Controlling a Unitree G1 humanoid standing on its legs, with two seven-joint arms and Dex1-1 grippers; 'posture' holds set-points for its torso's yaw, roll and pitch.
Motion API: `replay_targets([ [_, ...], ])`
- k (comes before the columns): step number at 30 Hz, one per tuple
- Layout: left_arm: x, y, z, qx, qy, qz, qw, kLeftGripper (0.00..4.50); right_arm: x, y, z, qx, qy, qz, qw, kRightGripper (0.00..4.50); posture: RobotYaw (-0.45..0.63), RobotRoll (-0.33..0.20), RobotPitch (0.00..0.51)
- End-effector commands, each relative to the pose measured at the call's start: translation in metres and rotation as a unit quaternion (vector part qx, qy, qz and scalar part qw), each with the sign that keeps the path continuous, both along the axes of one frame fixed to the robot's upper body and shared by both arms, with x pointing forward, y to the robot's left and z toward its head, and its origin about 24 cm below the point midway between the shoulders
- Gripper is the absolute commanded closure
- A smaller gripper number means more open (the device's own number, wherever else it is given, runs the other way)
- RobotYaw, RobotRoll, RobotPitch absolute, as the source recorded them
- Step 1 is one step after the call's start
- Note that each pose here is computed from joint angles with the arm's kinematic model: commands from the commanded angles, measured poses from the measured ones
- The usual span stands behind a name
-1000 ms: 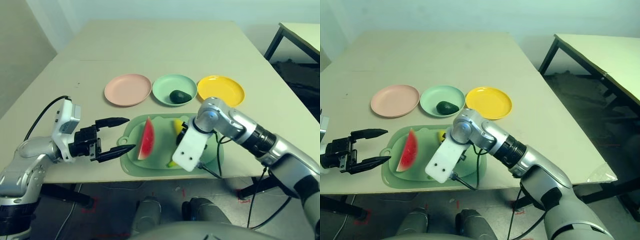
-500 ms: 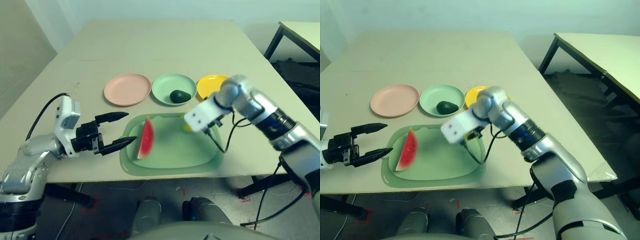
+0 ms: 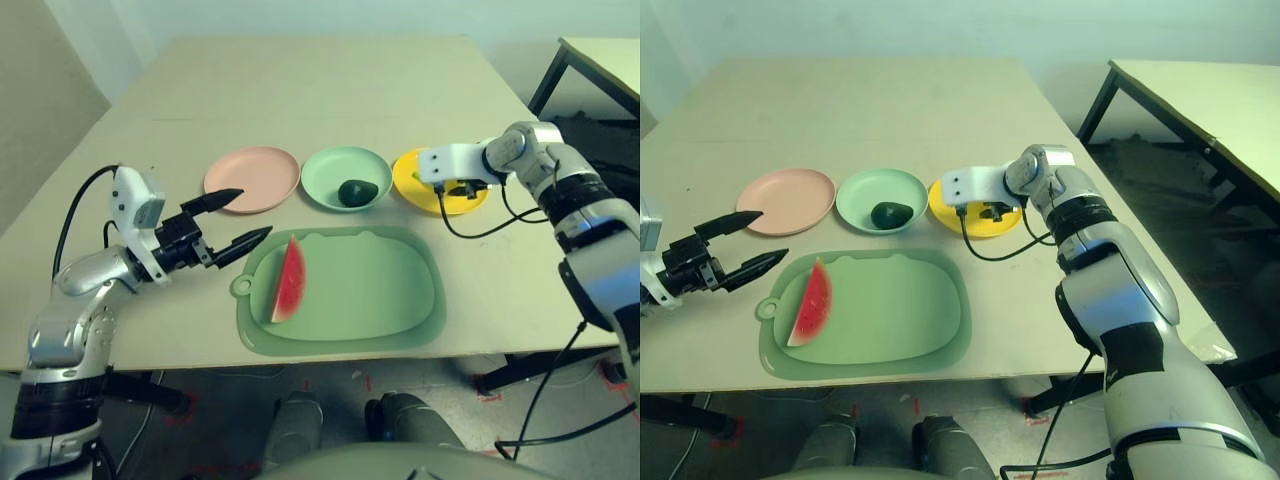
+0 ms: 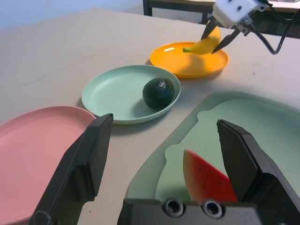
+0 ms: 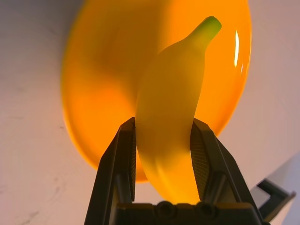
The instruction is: Place the fruits into color-matched plates.
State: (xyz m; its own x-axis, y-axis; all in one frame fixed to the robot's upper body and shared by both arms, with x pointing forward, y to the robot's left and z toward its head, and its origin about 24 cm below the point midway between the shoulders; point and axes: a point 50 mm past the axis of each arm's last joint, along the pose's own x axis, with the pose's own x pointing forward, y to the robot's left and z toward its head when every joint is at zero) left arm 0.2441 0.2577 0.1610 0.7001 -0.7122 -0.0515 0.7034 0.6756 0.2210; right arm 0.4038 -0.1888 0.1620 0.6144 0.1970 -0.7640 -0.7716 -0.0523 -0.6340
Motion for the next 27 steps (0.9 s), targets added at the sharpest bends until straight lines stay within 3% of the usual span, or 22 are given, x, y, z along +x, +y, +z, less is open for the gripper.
replay_targets([
  [1, -0.001, -0.003, -0.005, 0.012, 0.011, -0.004, 1.000, 0.00, 0.002, -0.002, -0.004, 0.009, -0.020, -0.013, 1.000, 2.86, 0.08, 0.000, 0.101],
  [15, -0.005, -0.006, -0.004, 0.010, 0.007, -0.007, 1.000, 0.00, 0.002, 0.011, -0.018, 0.024, -0.032, 0.000, 0.999, 2.86, 0.09, 0.000, 0.105],
  [23, -0.006, -0.006, -0.003, 0.012, 0.008, -0.011, 1.000, 0.00, 0.002, 0.010, -0.019, 0.024, -0.037, -0.001, 0.999, 0.15, 0.09, 0.000, 0.104],
  [27, -0.005, -0.005, -0.004, 0.013, 0.009, -0.013, 1.000, 0.00, 0.003, 0.007, -0.013, 0.024, -0.040, -0.001, 0.999, 0.05, 0.09, 0.000, 0.100],
])
